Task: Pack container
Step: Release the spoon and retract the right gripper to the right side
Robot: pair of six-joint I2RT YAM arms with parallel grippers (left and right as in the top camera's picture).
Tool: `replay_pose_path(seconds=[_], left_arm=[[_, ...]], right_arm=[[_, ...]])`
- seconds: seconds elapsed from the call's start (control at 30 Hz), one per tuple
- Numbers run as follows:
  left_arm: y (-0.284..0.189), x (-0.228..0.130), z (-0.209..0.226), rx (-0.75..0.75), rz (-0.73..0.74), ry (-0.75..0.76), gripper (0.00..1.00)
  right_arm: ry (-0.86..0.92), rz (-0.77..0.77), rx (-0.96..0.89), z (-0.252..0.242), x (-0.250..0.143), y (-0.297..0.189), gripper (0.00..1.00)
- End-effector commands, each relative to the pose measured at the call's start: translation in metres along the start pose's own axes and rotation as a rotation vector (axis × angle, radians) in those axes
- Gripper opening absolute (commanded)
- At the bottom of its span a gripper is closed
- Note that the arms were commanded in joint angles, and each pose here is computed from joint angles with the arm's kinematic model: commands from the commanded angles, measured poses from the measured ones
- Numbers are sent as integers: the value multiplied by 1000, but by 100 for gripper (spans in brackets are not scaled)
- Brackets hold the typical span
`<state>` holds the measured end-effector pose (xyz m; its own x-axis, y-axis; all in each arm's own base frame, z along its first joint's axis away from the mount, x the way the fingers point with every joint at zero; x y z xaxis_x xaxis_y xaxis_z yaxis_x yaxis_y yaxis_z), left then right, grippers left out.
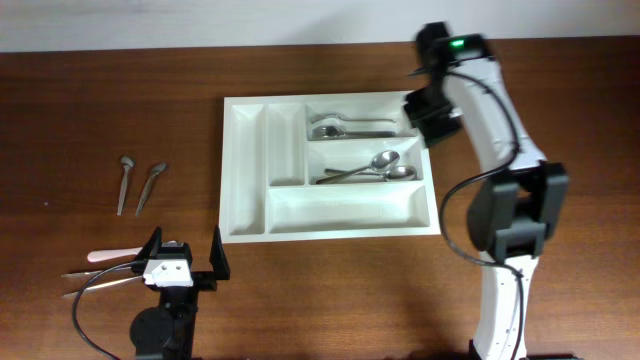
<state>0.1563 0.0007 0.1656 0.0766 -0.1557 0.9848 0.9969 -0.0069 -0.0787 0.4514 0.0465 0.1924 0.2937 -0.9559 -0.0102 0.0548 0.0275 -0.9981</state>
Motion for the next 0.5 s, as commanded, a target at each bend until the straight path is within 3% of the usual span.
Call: replay_pose_path(seconds=[0.0, 0.13, 0.2, 0.33, 0.37, 0.47], left_arm=[[0, -1, 0, -5, -5, 15, 99], [0, -1, 0, -5, -5, 15, 99], [0, -1, 0, -5, -5, 15, 99], [0, -1, 0, -5, -5, 15, 99], [0, -1, 0, -5, -5, 15, 99], [0, -1, 0, -4, -5, 15, 99]], right_arm=[[-241, -72, 79, -6, 39, -39, 61], [-470, -138, 123, -26, 78, -82, 77], [-520, -146, 111, -41, 89, -100, 80], [-524, -167, 72, -80, 112, -134, 88], [-551, -173, 93, -88, 116, -142, 99], [-543, -219, 137, -108, 123, -168, 99]])
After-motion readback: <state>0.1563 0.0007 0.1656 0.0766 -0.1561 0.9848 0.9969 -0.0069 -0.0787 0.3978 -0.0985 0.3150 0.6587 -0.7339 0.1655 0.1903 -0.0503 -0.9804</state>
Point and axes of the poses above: each gripper's point midway between its finger pads, its own y axis out along the fingers, its own z axis along the line the jaws close on, x = y × z, the point moved 9 cm from there along -y, back along the fingers, and after that the axes turned 9 degrees about y, right-handed, at the moved point
